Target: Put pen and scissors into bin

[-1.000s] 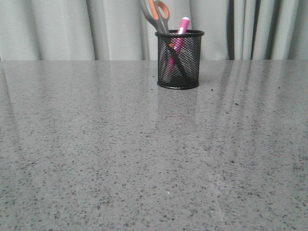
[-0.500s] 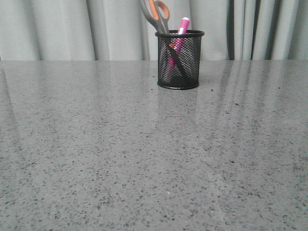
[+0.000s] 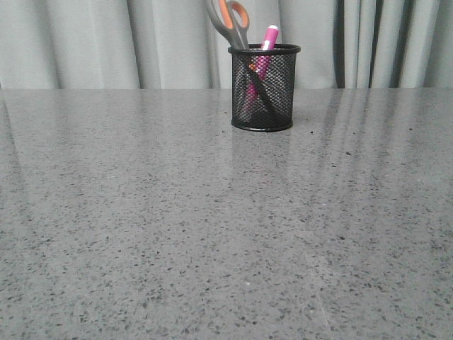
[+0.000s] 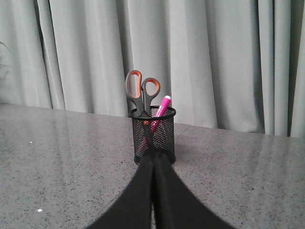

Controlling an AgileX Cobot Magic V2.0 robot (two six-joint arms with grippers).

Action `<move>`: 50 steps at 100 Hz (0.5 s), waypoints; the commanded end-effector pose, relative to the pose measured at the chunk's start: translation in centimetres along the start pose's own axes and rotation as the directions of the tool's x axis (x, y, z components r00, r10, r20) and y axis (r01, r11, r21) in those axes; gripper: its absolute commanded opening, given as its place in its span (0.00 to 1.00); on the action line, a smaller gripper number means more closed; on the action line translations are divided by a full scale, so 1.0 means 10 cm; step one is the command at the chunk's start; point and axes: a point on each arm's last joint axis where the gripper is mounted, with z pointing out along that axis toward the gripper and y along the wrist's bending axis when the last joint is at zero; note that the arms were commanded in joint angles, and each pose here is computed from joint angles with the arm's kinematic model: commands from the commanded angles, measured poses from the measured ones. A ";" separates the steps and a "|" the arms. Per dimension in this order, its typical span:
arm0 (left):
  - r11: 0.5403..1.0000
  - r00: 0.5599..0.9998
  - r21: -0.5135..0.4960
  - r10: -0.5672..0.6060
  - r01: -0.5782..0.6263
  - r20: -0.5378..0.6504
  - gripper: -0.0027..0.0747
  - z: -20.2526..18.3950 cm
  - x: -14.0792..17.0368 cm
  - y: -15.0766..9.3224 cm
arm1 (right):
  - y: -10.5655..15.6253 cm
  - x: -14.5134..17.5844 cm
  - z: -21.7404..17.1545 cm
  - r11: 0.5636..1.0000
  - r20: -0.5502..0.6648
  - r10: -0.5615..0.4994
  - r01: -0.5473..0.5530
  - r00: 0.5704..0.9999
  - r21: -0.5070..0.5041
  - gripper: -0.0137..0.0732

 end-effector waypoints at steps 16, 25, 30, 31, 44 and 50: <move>1.000 0.998 -0.008 -0.018 0.018 0.067 0.01 -0.01 0.06 0.00 | -0.02 -0.14 0.00 1.000 0.081 -0.011 0.009 0.997 0.029 0.08; 1.000 0.998 -0.008 -0.018 0.018 0.067 0.01 -0.01 0.06 0.00 | -0.02 -0.14 0.00 1.000 0.081 -0.011 0.009 0.997 0.029 0.08; 1.000 0.998 -0.008 -0.018 0.018 0.067 0.01 -0.01 0.06 0.00 | -0.02 -0.14 0.00 1.000 0.081 -0.011 0.009 0.997 0.029 0.08; 1.000 0.998 -0.008 -0.018 0.018 0.067 0.01 -0.01 0.06 0.00 | -0.02 -0.14 0.00 1.000 0.081 -0.011 0.009 0.997 0.029 0.08; 1.000 0.998 -0.008 -0.018 0.018 0.067 0.01 -0.01 0.06 0.00 | -0.02 -0.14 0.00 0.999 0.081 -0.019 0.017 0.997 0.028 0.08; 1.000 0.998 -0.008 -0.018 0.018 0.067 0.01 -0.01 0.06 0.00 | -0.01 -0.13 0.00 0.997 0.083 -0.080 0.078 0.993 0.023 0.08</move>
